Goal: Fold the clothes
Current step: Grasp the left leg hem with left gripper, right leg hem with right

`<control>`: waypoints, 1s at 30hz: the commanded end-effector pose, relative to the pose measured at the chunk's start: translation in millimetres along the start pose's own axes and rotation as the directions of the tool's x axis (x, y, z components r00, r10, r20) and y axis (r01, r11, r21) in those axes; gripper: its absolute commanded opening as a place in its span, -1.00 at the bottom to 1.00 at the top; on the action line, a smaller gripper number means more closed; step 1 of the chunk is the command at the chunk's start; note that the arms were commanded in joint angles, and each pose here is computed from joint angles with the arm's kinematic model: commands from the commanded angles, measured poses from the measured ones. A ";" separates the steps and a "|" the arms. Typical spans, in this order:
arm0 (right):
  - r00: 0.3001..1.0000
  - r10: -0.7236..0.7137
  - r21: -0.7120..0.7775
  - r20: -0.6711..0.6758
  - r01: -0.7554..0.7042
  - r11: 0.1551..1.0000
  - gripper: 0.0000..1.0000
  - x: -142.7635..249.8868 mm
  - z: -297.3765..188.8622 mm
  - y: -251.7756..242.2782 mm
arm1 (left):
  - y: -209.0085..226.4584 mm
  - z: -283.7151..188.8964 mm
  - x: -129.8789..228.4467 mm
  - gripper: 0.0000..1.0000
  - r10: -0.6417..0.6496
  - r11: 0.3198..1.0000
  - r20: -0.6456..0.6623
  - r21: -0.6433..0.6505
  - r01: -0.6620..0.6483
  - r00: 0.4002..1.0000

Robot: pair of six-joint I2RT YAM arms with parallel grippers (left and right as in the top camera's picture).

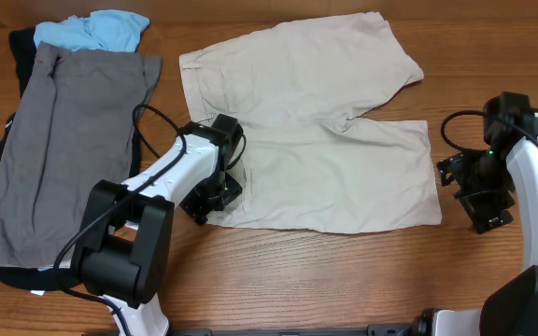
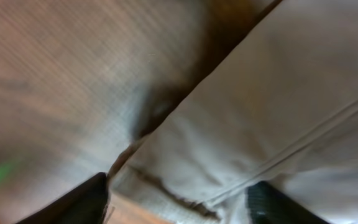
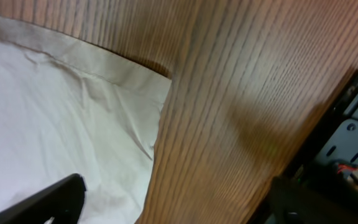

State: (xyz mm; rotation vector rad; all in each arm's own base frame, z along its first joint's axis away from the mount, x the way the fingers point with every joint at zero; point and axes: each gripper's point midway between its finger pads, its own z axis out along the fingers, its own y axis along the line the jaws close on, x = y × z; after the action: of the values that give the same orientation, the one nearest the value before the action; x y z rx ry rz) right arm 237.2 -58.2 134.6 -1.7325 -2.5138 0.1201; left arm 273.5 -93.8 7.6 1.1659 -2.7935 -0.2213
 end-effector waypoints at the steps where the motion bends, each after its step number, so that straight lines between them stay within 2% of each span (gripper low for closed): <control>1: 0.999 -0.019 -0.020 0.028 0.019 1.000 1.00 4.2 -3.6 5.5 | 10.3 4.9 -9.4 0.18 0.010 1.000 0.019 -0.003 -0.010 1.000; 2: 0.999 -0.033 -0.024 0.029 0.034 0.999 1.00 7.3 -3.7 8.3 | 11.1 11.4 -9.1 -0.10 0.009 1.000 0.021 0.002 -0.009 1.000; 7: 0.997 -0.068 -0.019 0.025 0.068 0.997 1.00 16.0 -4.0 11.6 | 9.1 18.3 -5.9 -0.76 0.017 1.000 0.006 0.021 -0.017 1.000; 9: 0.997 -0.072 -0.014 0.009 0.072 0.997 1.00 19.7 -3.9 10.0 | 9.0 18.3 -6.7 -0.92 0.029 0.999 0.007 0.023 -0.029 1.000; 16: 0.994 -0.078 0.015 -0.078 0.079 0.997 0.97 37.3 12.8 1.5 | 20.0 16.0 -31.9 -0.92 0.017 0.999 -0.011 0.041 -0.016 1.000; 17: 0.991 -0.085 0.012 -0.105 0.087 0.996 0.79 44.2 23.9 2.2 | 21.8 14.3 -38.8 -0.92 0.007 0.999 -0.015 0.054 -0.006 1.000; 20: 0.984 -0.108 -0.021 -0.145 0.106 0.994 0.59 57.6 48.3 9.3 | 24.5 13.9 -50.2 -0.91 0.036 0.996 -0.019 0.079 -0.034 0.999; 21: 0.981 -0.113 -0.032 -0.154 0.110 0.993 0.38 61.0 55.9 11.0 | 25.8 14.0 -51.9 -0.91 0.043 0.996 -0.020 0.079 -0.041 0.999; 23: 0.980 -0.122 -0.038 -0.156 0.118 0.992 0.24 64.1 65.3 12.0 | 27.4 14.2 -54.6 -0.91 0.067 0.994 -0.018 0.082 -0.066 0.998; 30: 0.973 -0.193 -0.073 -0.123 0.185 0.980 0.28 78.0 99.1 20.3 | 23.6 13.9 -56.0 -0.92 0.079 0.992 -0.011 0.099 -0.078 0.997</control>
State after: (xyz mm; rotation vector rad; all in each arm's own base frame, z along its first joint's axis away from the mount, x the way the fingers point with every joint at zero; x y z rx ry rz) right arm 222.9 11.3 44.6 -1.4921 -2.5758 -0.0725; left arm 293.6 -52.4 4.8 1.0939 -2.8247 0.0229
